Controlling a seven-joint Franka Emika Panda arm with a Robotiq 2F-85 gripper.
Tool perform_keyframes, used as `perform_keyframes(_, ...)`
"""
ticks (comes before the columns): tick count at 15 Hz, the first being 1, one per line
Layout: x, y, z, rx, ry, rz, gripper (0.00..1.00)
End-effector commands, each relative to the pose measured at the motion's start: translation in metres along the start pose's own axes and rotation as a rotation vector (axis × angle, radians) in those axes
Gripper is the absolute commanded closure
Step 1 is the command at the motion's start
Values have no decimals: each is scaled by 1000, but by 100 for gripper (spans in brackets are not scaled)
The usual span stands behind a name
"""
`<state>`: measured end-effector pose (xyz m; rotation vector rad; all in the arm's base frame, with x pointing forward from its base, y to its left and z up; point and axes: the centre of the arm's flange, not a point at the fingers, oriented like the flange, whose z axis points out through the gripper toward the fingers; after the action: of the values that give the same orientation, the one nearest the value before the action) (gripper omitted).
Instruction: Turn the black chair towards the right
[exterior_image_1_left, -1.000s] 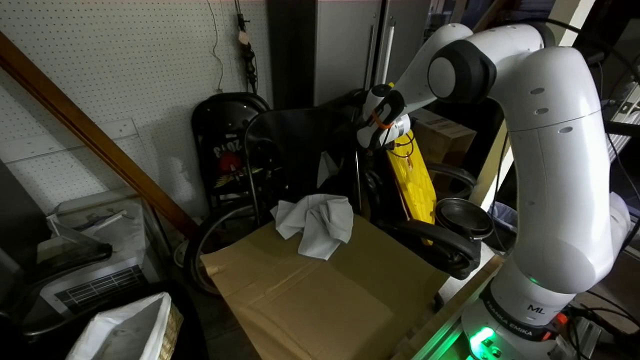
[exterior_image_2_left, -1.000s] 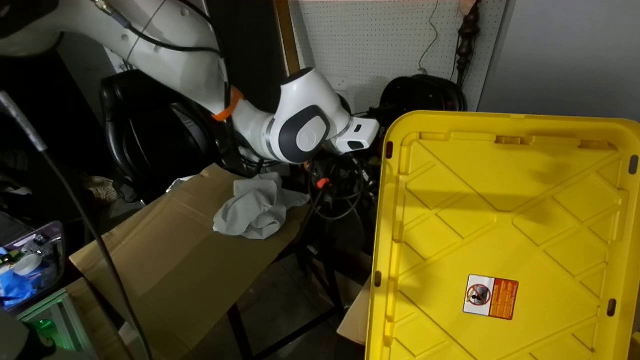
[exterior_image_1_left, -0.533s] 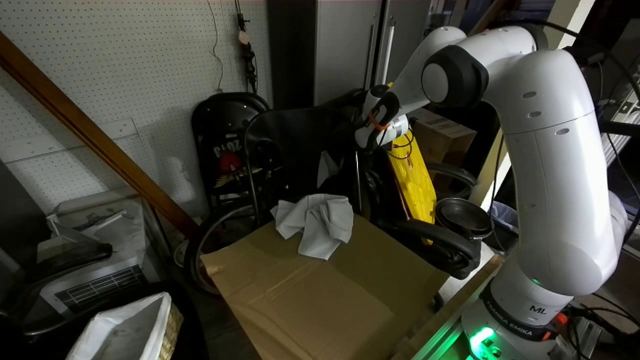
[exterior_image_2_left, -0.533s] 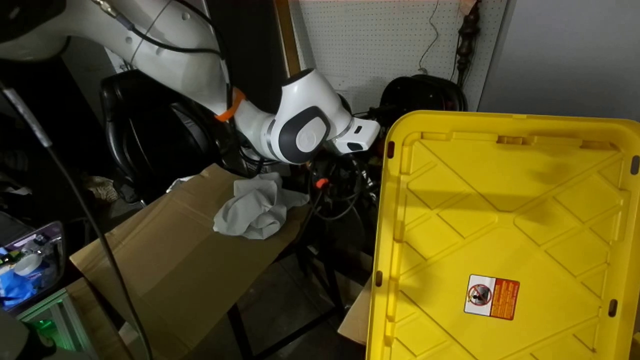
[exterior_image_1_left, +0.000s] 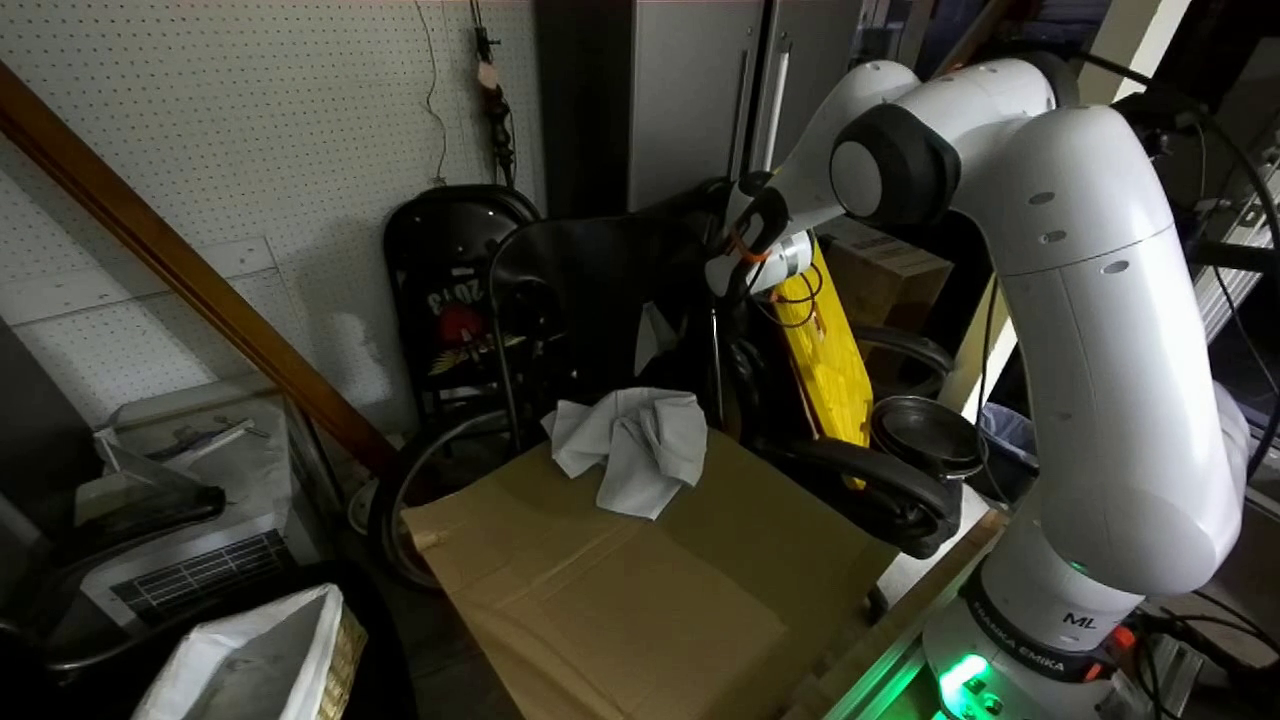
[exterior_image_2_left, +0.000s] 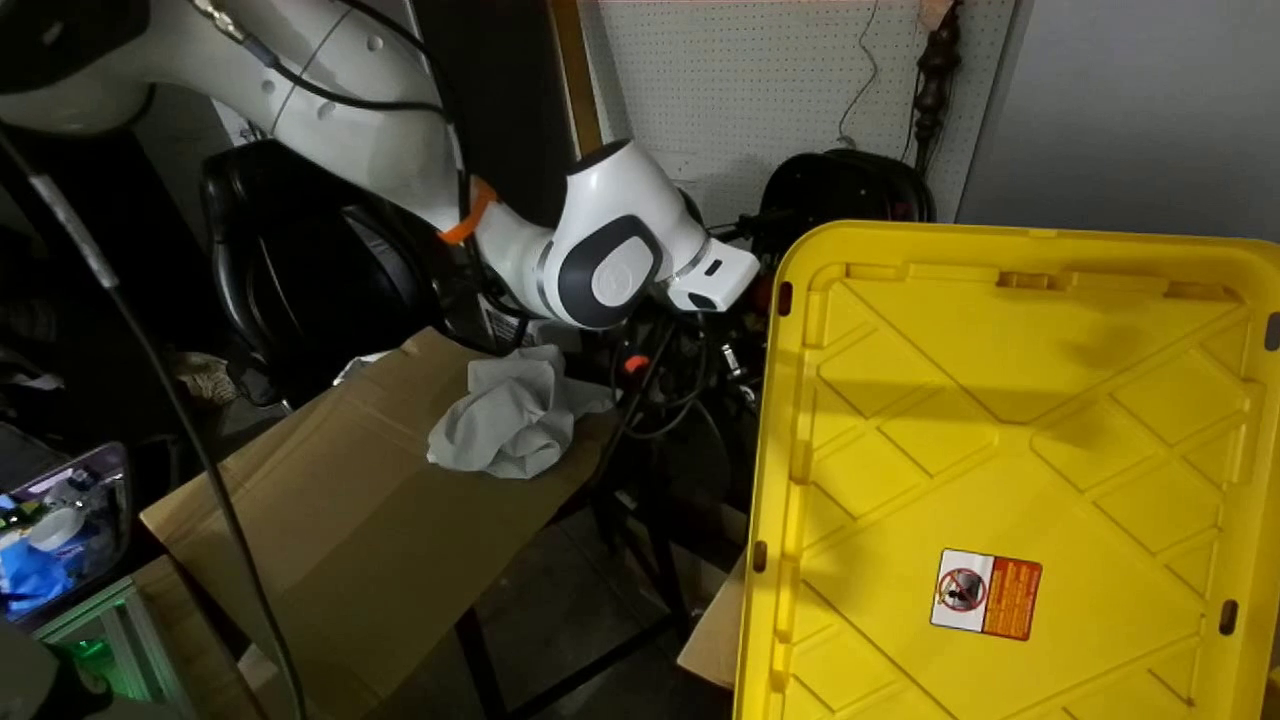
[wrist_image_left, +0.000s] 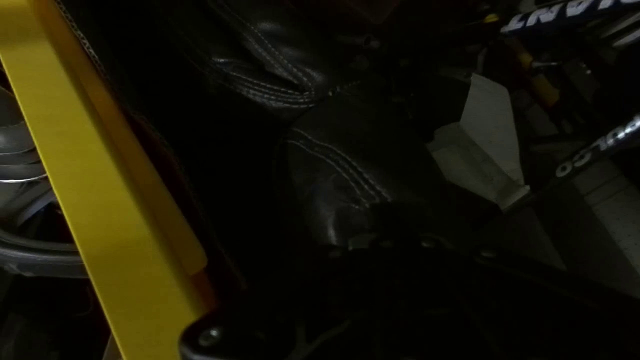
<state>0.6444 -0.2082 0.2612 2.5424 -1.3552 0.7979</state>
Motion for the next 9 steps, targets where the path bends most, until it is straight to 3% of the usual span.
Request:
perform_keyframes(1, 27, 1, 33, -30, 110, 60, 100)
perform_keyframes(7, 32, -4, 37, -47, 116, 90, 100)
perform_keyframes(9, 25, -6, 34, -49, 78, 74, 100)
